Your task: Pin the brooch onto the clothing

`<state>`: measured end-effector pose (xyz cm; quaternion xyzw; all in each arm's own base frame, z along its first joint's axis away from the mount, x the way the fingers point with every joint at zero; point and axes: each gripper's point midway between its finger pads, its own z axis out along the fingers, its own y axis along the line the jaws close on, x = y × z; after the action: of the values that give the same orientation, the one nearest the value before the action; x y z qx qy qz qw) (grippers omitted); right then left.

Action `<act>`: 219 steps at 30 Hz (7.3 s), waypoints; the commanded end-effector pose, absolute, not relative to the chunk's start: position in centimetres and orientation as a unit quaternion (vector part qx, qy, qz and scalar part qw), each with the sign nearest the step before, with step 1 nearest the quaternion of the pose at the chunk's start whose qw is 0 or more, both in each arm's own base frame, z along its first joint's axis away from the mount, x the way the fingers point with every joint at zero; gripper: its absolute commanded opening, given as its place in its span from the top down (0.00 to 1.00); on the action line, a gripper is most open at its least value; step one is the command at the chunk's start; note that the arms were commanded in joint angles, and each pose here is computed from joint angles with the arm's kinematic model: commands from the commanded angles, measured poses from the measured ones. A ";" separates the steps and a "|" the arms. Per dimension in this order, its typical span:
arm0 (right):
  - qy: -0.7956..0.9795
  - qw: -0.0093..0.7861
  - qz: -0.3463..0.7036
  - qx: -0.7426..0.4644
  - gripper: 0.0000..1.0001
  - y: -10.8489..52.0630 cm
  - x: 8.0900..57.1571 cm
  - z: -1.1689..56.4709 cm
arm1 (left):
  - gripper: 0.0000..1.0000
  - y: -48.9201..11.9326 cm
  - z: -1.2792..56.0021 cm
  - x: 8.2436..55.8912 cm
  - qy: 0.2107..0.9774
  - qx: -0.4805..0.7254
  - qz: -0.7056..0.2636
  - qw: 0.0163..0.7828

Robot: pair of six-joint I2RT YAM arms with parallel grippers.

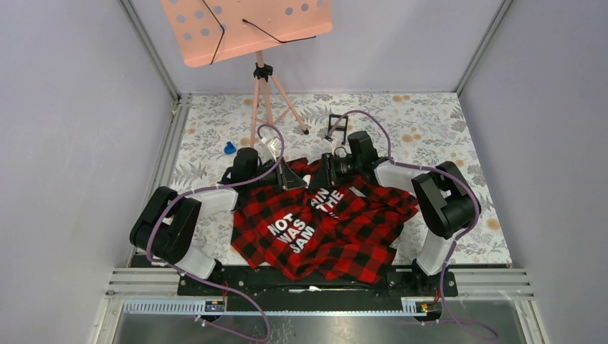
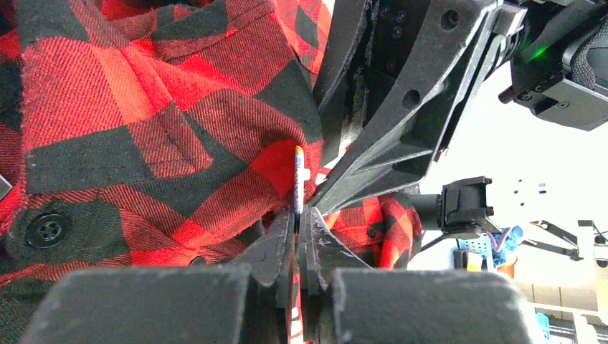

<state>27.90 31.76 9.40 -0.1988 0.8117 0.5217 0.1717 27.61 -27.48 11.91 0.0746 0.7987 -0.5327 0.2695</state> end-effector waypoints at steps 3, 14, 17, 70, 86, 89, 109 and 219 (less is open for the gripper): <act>0.789 0.188 0.542 -0.219 0.68 32.8 29.0 11.3 | 1.00 -28.4 13.6 26.0 0.763 0.134 -0.571 0.272; 0.775 0.187 0.564 -0.217 0.54 31.8 28.3 12.3 | 1.00 -28.3 13.9 26.2 0.766 0.125 -0.568 0.275; 0.774 0.200 0.563 -0.212 0.49 30.9 28.6 12.7 | 1.00 -28.3 14.2 26.1 0.763 0.122 -0.573 0.275; 0.765 0.170 0.586 -0.206 0.67 32.0 28.0 11.6 | 1.00 -28.4 15.2 26.0 0.749 0.118 -0.595 0.266; 0.750 0.169 0.602 -0.215 0.63 31.8 26.9 12.2 | 1.00 -28.8 16.1 26.0 0.737 0.100 -0.620 0.249; 0.748 0.169 0.605 -0.216 0.63 31.8 26.9 12.3 | 1.00 -28.8 16.2 26.0 0.736 0.100 -0.622 0.247; 0.741 0.165 0.614 -0.216 0.59 31.8 26.5 12.4 | 1.00 -28.8 16.6 26.0 0.733 0.090 -0.631 0.238; 0.803 0.200 0.551 -0.104 0.60 30.0 30.3 12.1 | 1.00 -26.3 11.9 27.4 0.820 0.031 -0.512 0.252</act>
<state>28.86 30.91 10.07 -0.0936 0.8122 0.5575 0.1439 26.93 -26.73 11.27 0.0384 0.8199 -0.5176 0.2418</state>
